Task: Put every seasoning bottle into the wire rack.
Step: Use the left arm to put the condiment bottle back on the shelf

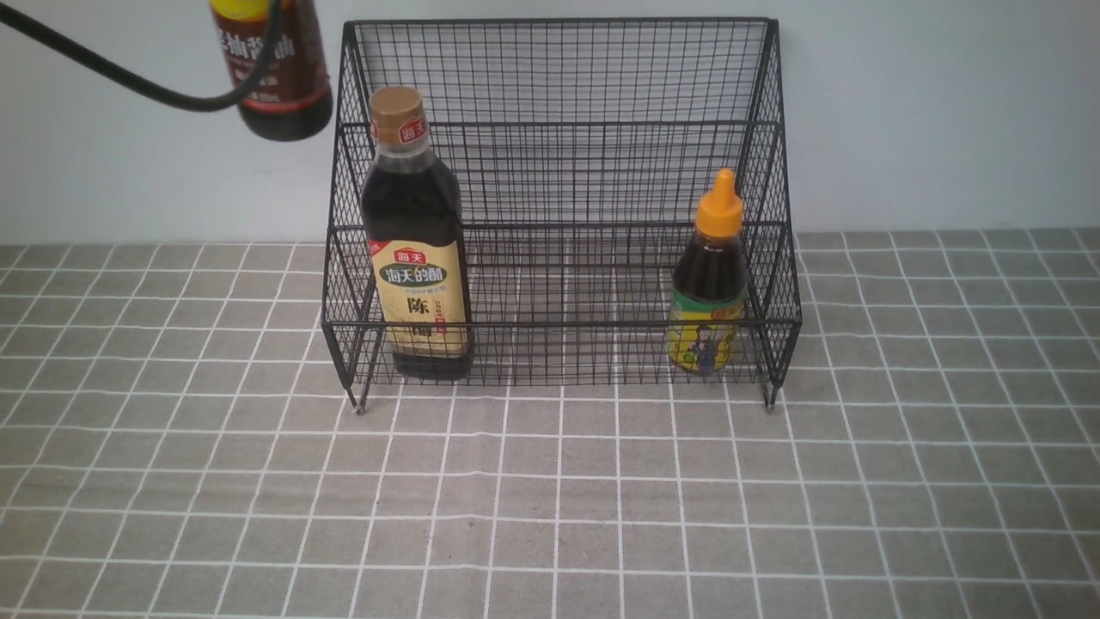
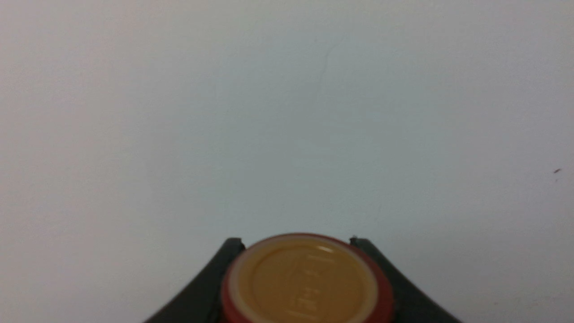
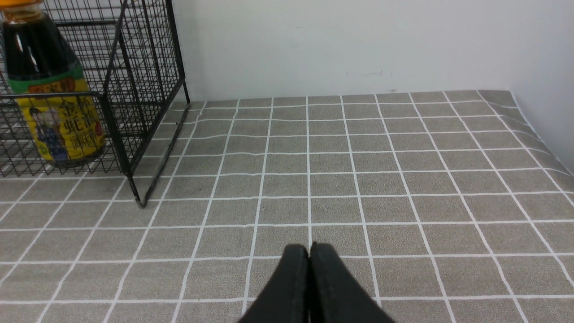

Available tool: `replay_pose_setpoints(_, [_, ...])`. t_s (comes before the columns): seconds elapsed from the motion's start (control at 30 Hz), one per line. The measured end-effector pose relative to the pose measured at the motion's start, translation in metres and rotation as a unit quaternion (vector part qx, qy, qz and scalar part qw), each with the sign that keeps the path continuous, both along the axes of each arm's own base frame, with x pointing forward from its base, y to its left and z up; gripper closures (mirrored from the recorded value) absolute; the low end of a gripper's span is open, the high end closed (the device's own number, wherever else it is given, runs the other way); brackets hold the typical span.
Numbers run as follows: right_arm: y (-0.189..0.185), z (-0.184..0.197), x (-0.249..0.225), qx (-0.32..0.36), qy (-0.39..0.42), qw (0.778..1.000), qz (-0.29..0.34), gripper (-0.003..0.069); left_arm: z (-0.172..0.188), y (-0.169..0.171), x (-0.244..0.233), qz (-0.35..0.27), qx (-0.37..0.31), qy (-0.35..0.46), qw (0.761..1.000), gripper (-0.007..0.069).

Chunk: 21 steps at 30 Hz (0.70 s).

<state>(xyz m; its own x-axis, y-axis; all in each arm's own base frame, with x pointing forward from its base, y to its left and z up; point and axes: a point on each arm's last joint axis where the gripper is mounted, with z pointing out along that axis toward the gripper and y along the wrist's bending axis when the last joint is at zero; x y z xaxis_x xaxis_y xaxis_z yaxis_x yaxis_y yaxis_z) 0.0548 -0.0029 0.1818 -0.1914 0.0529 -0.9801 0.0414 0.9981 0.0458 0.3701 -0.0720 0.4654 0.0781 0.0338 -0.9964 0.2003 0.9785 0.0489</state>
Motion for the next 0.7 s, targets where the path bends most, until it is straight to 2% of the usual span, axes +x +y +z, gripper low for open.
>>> replay_pose_setpoints(0.7, [0.000,0.000,0.000,-0.001,0.000,1.000,0.000,0.0671,-0.049,-0.040,0.034,-0.035,-0.005,0.050,0.998,0.0365])
